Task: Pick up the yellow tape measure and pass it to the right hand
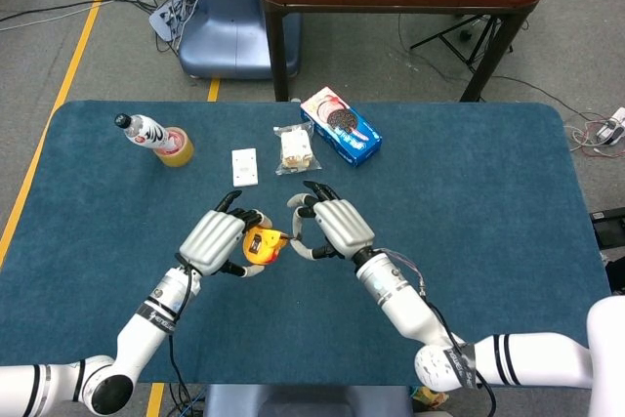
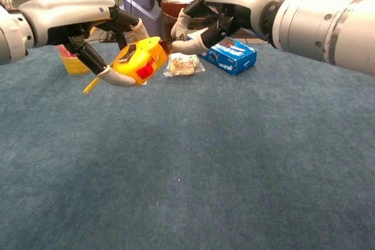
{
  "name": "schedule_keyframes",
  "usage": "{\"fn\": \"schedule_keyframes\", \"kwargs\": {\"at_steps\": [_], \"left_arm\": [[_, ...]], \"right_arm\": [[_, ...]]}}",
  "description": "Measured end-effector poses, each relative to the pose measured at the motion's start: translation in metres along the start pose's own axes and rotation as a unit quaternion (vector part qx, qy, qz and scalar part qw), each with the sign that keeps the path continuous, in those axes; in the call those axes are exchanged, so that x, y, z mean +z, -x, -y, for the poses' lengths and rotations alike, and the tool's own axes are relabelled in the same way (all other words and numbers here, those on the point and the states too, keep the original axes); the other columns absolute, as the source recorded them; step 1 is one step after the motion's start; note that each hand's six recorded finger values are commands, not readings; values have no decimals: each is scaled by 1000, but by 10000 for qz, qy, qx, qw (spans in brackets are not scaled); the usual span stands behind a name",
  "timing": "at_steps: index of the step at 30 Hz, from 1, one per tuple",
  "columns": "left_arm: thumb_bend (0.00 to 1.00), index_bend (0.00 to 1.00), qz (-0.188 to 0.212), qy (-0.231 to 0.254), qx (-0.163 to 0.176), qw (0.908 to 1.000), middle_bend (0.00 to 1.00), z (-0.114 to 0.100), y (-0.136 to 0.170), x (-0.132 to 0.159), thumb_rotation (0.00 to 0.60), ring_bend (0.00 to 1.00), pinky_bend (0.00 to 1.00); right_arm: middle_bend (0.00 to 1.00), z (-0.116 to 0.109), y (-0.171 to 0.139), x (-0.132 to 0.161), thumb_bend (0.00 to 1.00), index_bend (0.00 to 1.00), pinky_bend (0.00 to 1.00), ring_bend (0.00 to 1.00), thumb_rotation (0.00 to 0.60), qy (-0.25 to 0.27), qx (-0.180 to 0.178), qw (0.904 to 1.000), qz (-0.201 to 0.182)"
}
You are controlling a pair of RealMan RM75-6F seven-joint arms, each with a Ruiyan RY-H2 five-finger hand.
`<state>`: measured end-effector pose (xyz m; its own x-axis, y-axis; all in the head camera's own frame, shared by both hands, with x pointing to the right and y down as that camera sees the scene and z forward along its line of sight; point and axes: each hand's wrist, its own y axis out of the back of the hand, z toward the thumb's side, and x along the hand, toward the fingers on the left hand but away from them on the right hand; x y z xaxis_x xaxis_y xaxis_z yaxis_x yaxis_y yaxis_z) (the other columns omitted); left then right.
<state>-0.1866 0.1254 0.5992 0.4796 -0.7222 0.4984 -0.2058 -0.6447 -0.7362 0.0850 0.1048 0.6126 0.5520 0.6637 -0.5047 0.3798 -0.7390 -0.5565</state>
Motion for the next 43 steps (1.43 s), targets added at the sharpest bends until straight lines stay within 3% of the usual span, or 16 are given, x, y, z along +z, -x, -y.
{"fn": "schedule_keyframes", "kwargs": {"at_steps": [16,32,43], "left_arm": [[173,538,-250,-216,-89,9994,543,7,10,-37,600,337,6],[172,541,-715,-119,-666,9951,544,25,27,-107,600,338,6],[173,541,-952,-84,-736,9927,544,32,34,-134,600,338,6]], "right_arm": [[302,-20,-23,-19,562,685,0,14,600,-119,-137,9998,121],[316,-84,-85,-46,563,696,0,27,600,-132,-414,9986,291],[323,-124,-130,-59,562,704,0,37,600,11,-656,9972,372]]}}
